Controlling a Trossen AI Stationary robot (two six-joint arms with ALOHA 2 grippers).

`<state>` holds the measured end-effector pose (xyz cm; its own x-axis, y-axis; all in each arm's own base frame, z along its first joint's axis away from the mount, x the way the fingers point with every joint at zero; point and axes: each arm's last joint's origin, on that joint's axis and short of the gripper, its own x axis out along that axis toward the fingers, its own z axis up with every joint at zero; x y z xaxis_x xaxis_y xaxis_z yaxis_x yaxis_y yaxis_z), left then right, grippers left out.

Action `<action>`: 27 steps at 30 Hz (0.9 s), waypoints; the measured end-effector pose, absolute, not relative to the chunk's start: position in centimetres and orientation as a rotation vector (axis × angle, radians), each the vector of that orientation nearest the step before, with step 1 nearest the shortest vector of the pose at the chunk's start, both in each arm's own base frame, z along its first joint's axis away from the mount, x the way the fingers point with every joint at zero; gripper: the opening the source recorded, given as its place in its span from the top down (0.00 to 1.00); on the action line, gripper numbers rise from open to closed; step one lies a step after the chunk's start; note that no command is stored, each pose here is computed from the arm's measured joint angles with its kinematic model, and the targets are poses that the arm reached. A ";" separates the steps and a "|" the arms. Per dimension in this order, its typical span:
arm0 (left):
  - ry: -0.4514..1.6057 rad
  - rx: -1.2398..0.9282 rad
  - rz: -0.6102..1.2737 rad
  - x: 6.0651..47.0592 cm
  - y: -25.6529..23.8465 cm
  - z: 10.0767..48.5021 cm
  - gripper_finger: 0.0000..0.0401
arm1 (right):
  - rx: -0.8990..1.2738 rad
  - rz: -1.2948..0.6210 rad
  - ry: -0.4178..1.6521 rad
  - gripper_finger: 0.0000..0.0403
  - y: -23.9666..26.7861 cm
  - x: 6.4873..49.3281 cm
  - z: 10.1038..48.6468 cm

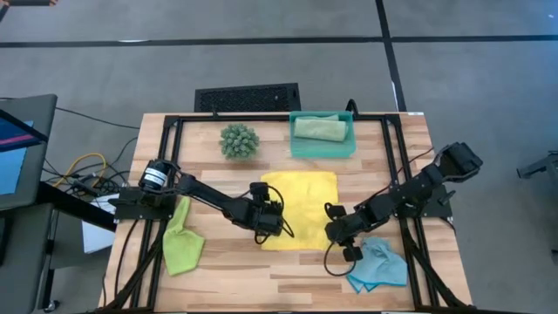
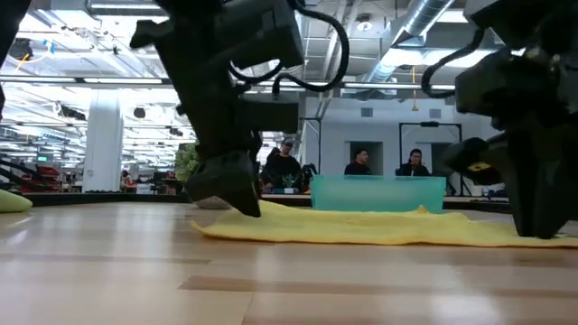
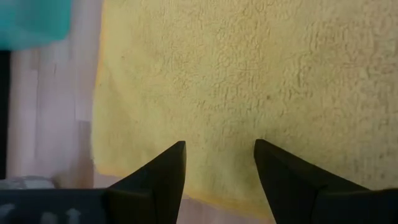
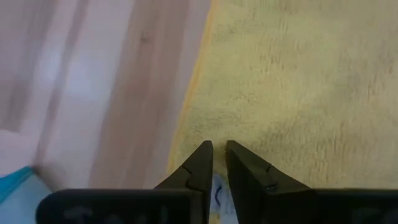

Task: Roll microfiber towels into tight, uniform cylinder then place into a basket
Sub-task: Roll the yellow microfiber cloth

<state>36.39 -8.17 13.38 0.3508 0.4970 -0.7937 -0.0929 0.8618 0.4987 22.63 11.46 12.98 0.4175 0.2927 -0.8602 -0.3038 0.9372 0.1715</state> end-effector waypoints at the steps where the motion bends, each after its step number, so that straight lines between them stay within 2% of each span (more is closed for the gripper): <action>1: 1.150 0.405 0.394 36.6 -8.5 13.8 0.54 | -0.013 0.388 1.045 0.82 11.6 22.7 13.5; 9: 1.141 0.497 0.297 36.5 -11.0 14.8 0.54 | -0.083 0.375 0.981 0.82 12.3 22.3 14.4; 14: 1.186 0.491 0.090 36.0 -12.7 14.6 0.54 | -0.084 0.360 1.004 0.82 12.1 22.5 13.7; 22: 1.156 0.503 0.017 34.7 -16.1 14.6 0.54 | -0.028 0.344 0.884 0.82 11.7 23.9 14.4; 27: 1.119 0.467 -0.112 34.0 -18.3 14.5 0.54 | 0.004 0.347 0.823 0.82 11.8 24.4 14.8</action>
